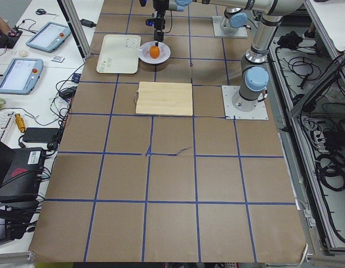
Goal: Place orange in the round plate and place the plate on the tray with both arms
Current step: 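Lift the bowl with the right gripper and set it on the bear tray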
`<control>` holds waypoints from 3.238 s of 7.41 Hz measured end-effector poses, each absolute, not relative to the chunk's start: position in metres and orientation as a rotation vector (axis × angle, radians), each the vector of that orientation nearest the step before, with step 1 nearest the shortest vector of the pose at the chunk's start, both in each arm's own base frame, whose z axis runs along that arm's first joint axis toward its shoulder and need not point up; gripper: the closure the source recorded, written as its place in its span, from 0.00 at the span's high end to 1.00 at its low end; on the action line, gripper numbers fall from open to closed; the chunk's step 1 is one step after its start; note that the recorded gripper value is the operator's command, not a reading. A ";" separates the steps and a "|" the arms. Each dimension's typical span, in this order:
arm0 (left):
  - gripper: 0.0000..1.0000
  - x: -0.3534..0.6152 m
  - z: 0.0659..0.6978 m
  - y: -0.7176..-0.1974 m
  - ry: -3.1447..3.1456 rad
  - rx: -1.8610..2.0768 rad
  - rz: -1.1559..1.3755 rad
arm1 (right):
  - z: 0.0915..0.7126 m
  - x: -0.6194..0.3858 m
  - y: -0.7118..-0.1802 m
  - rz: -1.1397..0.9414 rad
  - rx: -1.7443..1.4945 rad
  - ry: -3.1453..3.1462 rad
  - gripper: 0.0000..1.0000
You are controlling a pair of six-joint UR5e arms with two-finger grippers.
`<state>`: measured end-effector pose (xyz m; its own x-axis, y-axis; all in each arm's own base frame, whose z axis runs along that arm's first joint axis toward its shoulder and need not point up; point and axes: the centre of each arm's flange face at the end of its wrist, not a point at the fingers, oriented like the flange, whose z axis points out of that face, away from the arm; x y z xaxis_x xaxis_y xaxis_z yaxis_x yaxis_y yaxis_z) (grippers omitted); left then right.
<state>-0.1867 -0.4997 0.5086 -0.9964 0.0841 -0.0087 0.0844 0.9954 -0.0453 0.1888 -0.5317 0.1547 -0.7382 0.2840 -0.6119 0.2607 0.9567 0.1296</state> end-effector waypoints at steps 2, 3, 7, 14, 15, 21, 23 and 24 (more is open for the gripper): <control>1.00 -0.187 0.509 -0.499 3.130 0.133 -0.071 | 0.157 0.190 -0.531 0.049 0.398 2.444 0.26; 1.00 -0.186 0.509 -0.499 3.129 0.132 -0.072 | 0.159 0.191 -0.531 0.048 0.410 2.450 0.26; 1.00 -0.186 0.510 -0.499 3.126 0.132 -0.074 | 0.183 0.195 -0.534 -0.002 0.427 2.445 0.23; 1.00 -0.186 0.511 -0.497 3.125 0.133 -0.071 | 0.215 0.194 -0.531 -0.059 0.427 2.433 0.00; 1.00 -0.185 0.511 -0.497 3.125 0.132 -0.071 | 0.227 0.193 -0.532 -0.086 0.430 2.420 0.00; 1.00 -0.185 0.511 -0.496 3.125 0.133 -0.069 | 0.292 0.172 -0.638 -0.292 0.362 2.292 0.00; 1.00 -0.185 0.512 -0.496 3.125 0.133 -0.069 | 0.269 0.164 -0.696 -0.291 0.413 2.275 0.00; 1.00 -0.185 0.512 -0.496 3.125 0.133 -0.069 | 0.254 0.163 -0.715 -0.271 0.446 2.264 0.00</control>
